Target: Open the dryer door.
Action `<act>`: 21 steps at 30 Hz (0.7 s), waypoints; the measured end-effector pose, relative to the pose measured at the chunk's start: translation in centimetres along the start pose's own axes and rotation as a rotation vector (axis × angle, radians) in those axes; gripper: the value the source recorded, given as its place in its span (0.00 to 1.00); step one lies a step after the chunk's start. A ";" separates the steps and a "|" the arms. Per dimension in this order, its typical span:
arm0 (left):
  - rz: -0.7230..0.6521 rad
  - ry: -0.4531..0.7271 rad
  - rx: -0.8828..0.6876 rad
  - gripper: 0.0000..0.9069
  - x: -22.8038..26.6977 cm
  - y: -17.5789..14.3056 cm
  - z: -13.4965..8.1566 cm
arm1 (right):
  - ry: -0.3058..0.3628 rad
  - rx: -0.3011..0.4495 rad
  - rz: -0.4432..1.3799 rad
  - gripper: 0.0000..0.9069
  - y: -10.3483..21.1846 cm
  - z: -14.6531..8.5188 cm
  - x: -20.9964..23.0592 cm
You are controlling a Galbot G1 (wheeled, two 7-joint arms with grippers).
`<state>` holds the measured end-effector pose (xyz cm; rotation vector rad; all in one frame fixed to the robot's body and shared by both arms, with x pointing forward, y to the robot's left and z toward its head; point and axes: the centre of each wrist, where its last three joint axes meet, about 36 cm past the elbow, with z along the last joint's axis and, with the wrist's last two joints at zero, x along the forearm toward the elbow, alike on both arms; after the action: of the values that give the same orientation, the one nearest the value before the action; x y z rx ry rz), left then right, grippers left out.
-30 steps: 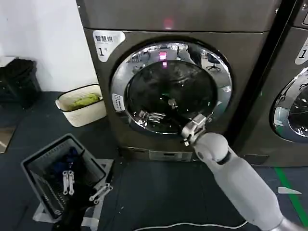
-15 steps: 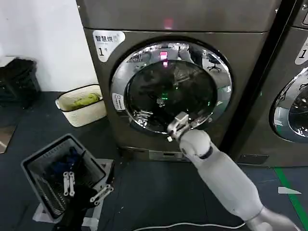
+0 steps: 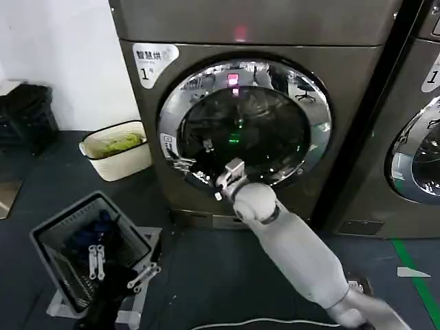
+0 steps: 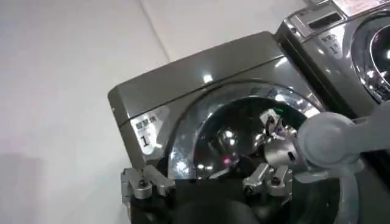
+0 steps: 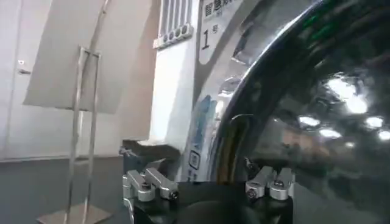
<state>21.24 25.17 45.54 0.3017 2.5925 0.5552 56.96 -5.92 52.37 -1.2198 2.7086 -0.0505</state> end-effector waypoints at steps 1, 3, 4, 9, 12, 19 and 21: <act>-0.001 0.000 -0.001 1.00 0.0 0.0 0.0 | 0.001 0.000 -0.005 1.00 -0.1 0.1 -0.1; -0.001 0.001 -0.002 1.00 0.0 0.1 0.0 | 0.005 0.001 -0.008 1.00 -0.3 0.2 -0.4; -0.002 0.002 -0.002 1.00 0.0 0.1 0.0 | 0.007 0.001 -0.015 1.00 -0.4 0.3 -0.5; -0.003 0.003 -0.006 1.00 0.1 0.2 0.0 | 0.010 0.003 -0.077 1.00 -0.9 0.8 -0.7; -0.003 0.007 -0.008 1.00 0.1 0.2 0.1 | 0.010 0.003 -0.111 1.00 -1.1 1.0 -0.8; -0.006 0.013 -0.014 1.00 0.3 0.4 0.4 | 0.004 -0.026 -0.214 1.00 -1.4 0.8 -0.5; -0.009 0.019 -0.018 1.00 0.4 0.6 0.6 | 0.003 -0.032 -0.233 1.00 -1.5 0.7 -0.3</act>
<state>21.30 25.99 45.16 0.2799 2.6041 0.5809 58.39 -6.64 51.91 -1.5399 2.5644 -0.0386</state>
